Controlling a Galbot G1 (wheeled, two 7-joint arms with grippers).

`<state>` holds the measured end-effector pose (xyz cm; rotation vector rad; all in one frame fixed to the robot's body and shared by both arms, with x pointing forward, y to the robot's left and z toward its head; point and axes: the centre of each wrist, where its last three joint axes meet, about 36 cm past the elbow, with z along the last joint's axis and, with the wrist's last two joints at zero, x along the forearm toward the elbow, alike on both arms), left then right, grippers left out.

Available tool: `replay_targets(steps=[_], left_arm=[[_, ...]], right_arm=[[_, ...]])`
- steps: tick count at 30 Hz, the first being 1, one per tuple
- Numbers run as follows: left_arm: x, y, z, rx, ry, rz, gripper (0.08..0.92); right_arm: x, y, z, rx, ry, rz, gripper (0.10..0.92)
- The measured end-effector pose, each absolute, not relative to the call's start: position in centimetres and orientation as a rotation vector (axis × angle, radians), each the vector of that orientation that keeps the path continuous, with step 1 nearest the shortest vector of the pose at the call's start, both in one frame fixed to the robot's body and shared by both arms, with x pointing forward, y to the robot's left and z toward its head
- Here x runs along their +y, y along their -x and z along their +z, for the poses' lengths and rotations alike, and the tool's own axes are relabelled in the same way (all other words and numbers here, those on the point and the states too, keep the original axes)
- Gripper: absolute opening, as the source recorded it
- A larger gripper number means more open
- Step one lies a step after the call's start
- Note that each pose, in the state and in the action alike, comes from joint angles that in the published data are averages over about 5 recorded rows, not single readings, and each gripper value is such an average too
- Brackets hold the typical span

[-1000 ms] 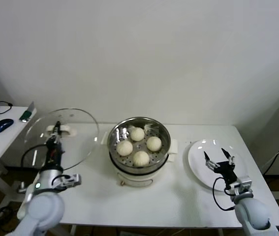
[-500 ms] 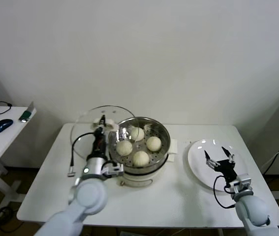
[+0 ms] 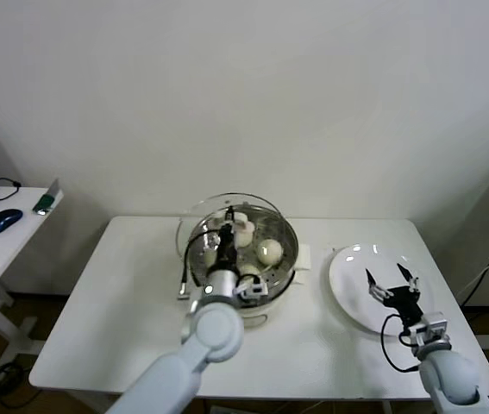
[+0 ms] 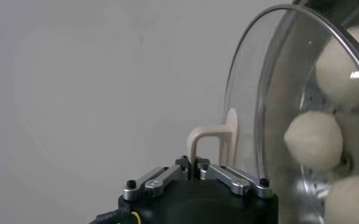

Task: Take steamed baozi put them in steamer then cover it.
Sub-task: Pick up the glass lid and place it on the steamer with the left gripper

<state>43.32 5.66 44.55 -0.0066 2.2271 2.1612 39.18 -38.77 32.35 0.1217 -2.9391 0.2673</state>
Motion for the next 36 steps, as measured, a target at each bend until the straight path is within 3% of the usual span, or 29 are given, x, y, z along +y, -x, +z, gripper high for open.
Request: replay_targets(steps=[17,36], left_arm=[[3.2,-43.5,42.7,2.219,-0.072,2.197,0.142],[3.0,-43.6,41.8,2.213,-0.07,2.221,0.142]], right_arm=[[-39.1,-39.2,32.0,-2.941,-0.108,0.271,0.823],[-39.0,-39.3,31.8,-2.946,-0.109,0.277,0.823]])
